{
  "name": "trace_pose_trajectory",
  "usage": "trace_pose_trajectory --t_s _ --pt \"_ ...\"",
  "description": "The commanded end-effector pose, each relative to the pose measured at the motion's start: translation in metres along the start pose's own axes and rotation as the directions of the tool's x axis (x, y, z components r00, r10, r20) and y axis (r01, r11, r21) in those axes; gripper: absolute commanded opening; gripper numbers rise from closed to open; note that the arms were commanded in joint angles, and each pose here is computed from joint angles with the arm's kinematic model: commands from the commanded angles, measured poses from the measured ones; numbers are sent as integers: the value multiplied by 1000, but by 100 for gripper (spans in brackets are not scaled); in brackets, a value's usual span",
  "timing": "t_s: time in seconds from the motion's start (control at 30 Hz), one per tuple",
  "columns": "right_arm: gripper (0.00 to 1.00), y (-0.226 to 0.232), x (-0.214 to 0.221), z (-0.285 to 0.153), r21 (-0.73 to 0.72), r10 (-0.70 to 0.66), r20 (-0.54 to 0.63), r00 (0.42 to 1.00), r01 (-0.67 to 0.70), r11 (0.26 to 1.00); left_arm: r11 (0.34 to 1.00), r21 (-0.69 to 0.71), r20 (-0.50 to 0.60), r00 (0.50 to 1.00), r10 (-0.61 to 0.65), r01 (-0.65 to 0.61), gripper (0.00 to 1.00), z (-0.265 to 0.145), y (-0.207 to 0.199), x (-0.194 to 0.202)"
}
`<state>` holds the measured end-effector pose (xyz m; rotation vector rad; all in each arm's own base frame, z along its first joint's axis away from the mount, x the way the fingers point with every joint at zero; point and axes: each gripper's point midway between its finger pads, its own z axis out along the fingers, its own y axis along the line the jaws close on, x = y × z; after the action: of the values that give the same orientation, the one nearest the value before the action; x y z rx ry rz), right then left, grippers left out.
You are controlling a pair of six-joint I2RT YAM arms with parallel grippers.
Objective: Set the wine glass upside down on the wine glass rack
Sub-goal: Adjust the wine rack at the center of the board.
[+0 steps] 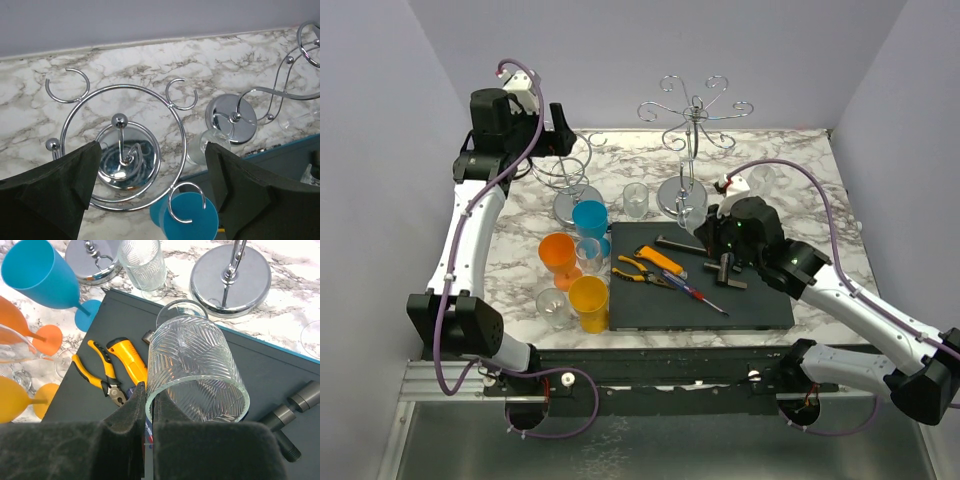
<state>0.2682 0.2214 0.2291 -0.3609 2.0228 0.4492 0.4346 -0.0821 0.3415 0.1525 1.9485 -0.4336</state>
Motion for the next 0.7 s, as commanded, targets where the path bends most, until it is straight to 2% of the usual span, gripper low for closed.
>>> trace_pose_trajectory --t_s 0.0,0.33,0.5,0.67 --pt "1 7 -32 -4 -8 15 81 997 -15 1000 996 -62 85 994 71 -66 89 14 11 -9" --pt "1 6 -37 -5 0 23 84 996 -23 1000 991 -95 110 989 103 -92 71 39 23 6" --pt "1 6 -37 -5 2 27 86 996 -27 1000 989 -93 133 983 125 -113 40 45 24 1" --pt "1 6 -37 -4 6 28 82 996 -28 1000 982 -108 143 975 168 -153 15 49 29 2"
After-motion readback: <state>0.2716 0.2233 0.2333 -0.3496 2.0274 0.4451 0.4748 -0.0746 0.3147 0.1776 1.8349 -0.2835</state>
